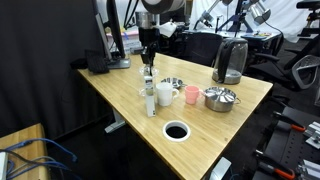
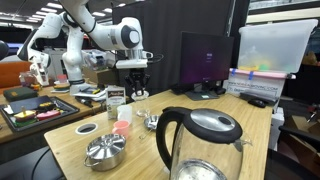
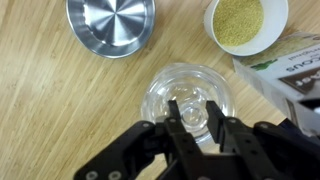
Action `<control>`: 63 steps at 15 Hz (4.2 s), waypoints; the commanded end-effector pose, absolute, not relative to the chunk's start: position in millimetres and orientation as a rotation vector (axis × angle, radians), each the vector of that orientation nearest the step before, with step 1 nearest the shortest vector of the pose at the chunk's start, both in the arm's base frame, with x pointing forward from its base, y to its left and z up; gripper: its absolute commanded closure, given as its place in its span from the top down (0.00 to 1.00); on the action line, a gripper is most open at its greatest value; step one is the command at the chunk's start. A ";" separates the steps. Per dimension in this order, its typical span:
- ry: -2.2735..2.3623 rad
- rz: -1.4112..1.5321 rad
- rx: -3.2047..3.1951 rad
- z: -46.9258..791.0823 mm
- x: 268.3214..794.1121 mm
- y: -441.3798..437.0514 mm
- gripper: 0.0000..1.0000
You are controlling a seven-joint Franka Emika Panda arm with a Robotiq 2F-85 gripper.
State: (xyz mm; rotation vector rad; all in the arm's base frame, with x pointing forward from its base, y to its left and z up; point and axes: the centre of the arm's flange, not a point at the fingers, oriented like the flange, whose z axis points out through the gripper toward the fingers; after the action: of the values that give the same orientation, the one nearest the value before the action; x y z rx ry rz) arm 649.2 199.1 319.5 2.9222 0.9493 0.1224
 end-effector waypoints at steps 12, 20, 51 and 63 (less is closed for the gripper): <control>0.964 0.124 2.900 320.3 672.2 215.8 0.08; 0.953 0.071 2.883 313.7 683.0 210.4 0.08; 0.950 -0.018 2.895 300.1 689.5 210.3 0.52; 1.006 -0.082 2.879 299.4 690.3 211.9 0.12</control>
State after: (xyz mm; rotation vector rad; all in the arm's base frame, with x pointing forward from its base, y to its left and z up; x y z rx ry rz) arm 682.7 209.0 300.2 2.8923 0.9590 -0.0193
